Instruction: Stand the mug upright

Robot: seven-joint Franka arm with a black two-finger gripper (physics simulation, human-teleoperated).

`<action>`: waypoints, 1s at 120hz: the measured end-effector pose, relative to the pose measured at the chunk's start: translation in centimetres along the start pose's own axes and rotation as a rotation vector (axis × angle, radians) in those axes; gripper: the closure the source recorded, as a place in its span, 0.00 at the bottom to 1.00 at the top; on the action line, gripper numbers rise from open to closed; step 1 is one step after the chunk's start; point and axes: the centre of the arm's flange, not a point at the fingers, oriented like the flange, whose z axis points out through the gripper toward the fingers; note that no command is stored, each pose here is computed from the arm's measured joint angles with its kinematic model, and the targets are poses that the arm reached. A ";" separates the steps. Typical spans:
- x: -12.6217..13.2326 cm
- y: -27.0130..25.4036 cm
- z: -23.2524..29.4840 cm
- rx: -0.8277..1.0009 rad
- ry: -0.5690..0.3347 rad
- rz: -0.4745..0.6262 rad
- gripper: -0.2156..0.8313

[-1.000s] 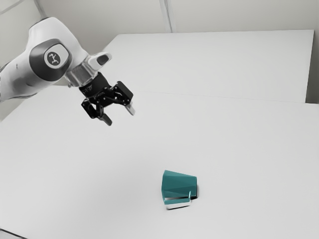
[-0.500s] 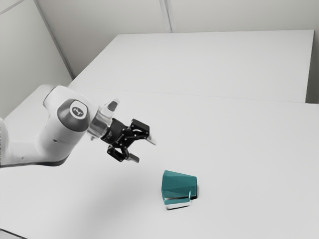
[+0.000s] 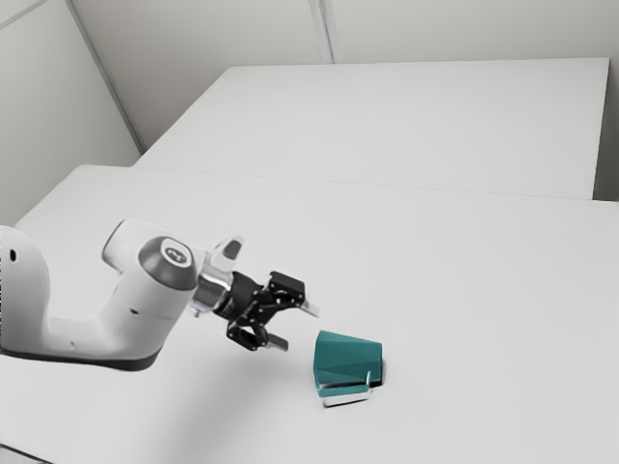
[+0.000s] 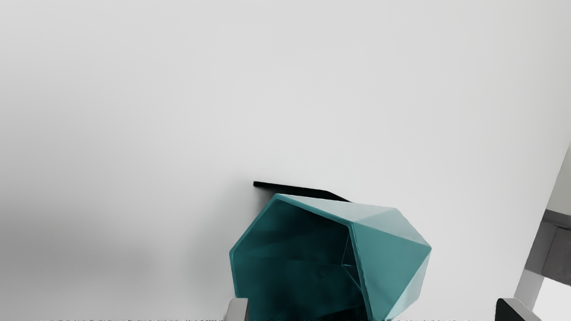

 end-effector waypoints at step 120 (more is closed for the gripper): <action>-1.4 0.7 5.5 -0.163 -0.126 0.277 0.30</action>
